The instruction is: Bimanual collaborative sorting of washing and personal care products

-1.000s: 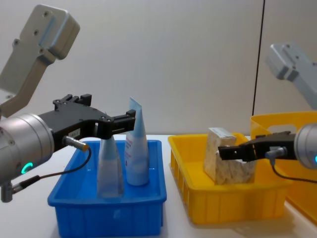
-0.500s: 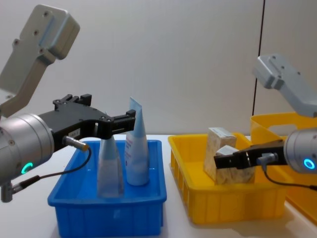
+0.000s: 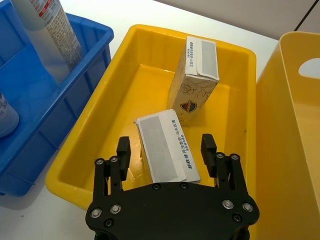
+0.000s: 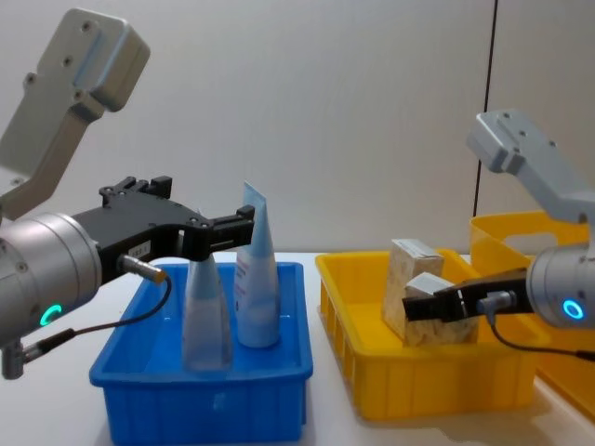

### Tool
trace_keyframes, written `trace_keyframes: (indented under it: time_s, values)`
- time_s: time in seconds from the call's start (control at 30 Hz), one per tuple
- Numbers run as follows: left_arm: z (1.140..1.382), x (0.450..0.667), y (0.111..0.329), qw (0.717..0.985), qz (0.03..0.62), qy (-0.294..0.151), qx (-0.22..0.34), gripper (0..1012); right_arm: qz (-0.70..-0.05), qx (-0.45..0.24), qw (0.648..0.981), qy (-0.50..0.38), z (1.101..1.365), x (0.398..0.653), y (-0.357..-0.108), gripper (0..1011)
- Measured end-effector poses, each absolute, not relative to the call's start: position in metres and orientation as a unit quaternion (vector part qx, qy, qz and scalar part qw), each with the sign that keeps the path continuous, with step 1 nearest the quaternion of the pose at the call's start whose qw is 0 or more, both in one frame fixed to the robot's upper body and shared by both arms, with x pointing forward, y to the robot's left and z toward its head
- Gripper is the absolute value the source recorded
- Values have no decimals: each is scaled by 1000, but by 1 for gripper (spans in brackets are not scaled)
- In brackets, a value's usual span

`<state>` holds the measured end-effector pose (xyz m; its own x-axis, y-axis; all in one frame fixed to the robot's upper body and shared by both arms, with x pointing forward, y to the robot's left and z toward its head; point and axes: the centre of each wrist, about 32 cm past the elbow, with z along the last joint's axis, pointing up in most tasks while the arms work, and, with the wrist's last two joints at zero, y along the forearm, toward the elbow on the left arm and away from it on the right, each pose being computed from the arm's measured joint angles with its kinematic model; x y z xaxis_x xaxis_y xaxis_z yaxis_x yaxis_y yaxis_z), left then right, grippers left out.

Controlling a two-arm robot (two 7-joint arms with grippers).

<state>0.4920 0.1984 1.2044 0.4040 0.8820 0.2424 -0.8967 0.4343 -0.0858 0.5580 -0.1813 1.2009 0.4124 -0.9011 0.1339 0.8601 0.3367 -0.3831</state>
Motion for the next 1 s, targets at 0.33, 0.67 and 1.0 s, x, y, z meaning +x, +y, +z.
trace_keyframes:
  time_s: [0.33,0.67,1.0]
  values:
    - [1204,492,198,837,531,-126,29,1001,-539,-203,815,53,1201,559,-181,612]
    - [1204,492,198,837,531,-126,29,1002,-540,-205,815,54,1200,560,-180,325]
    - [1204,492,198,837,531,-126,29,1001,-540,-205,815,55,1200,560,-180,319]
